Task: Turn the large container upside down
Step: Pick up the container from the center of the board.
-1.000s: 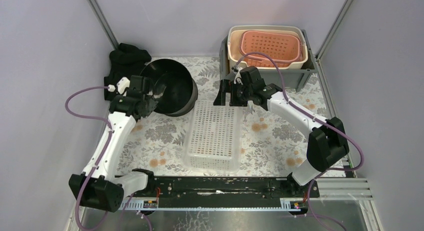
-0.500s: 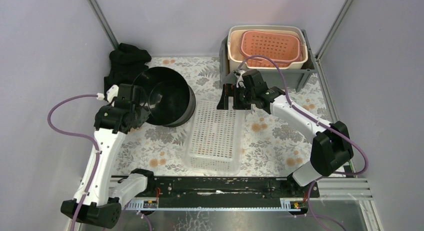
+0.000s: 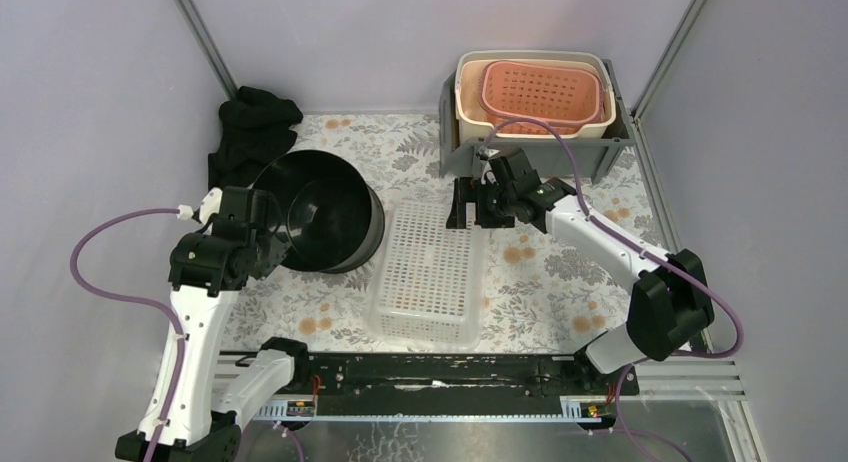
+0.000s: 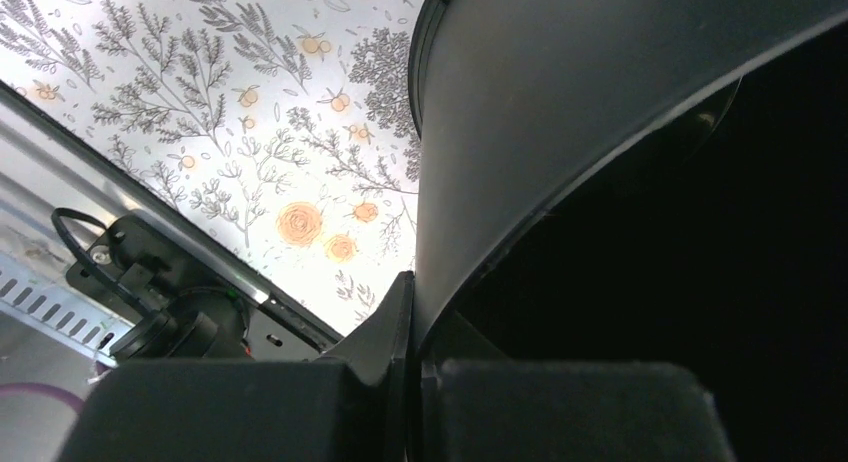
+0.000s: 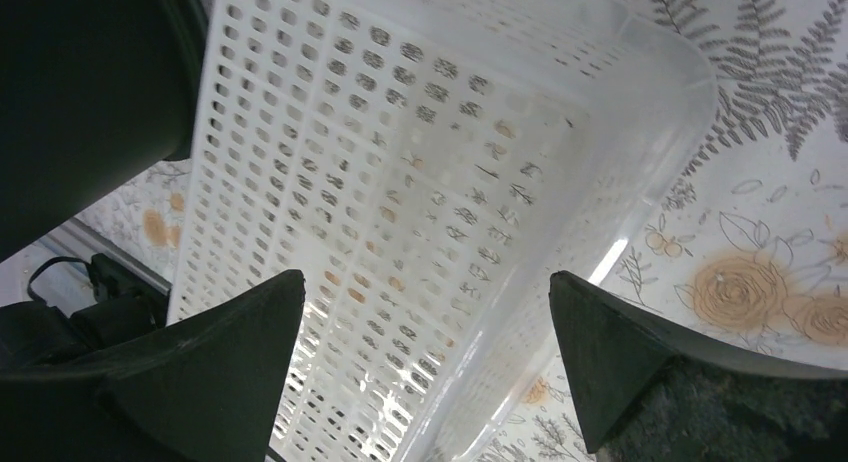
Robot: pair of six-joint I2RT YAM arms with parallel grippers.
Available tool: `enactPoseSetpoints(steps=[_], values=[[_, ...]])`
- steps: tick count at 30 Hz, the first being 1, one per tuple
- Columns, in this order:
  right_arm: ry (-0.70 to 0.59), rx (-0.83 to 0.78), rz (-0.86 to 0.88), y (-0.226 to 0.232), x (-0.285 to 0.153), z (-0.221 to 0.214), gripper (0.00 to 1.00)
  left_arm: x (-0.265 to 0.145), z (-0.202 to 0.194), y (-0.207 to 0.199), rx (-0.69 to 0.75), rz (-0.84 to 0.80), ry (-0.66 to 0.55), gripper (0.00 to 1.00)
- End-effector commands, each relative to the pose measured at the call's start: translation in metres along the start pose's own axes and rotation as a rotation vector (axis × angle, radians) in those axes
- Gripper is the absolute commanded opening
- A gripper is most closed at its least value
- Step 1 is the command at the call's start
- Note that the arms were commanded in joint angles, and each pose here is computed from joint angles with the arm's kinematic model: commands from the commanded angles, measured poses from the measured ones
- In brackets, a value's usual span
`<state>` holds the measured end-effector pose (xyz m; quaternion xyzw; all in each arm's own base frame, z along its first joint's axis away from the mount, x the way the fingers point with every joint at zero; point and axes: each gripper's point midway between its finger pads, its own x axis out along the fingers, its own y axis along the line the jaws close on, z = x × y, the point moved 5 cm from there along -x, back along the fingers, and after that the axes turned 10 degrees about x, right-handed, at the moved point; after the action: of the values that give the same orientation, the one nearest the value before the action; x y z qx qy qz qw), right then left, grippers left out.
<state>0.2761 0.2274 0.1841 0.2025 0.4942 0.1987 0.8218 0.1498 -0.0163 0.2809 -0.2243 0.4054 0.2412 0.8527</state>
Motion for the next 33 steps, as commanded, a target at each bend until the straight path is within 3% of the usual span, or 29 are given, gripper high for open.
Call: enactPoseSetpoints(steps=[1,17,33], values=[[-0.028,0.001,-0.038,-0.011,-0.014,-0.004,1.00,-0.019,0.015,-0.004,-0.053,-0.074,-0.094,0.00],[0.071,0.076,0.014,-0.029,-0.012,-0.051,1.00,-0.074,0.032,-0.003,-0.081,-0.180,-0.147,0.00],[0.145,0.159,0.235,0.018,0.042,-0.045,0.95,-0.109,0.049,-0.022,-0.096,-0.349,-0.177,0.00]])
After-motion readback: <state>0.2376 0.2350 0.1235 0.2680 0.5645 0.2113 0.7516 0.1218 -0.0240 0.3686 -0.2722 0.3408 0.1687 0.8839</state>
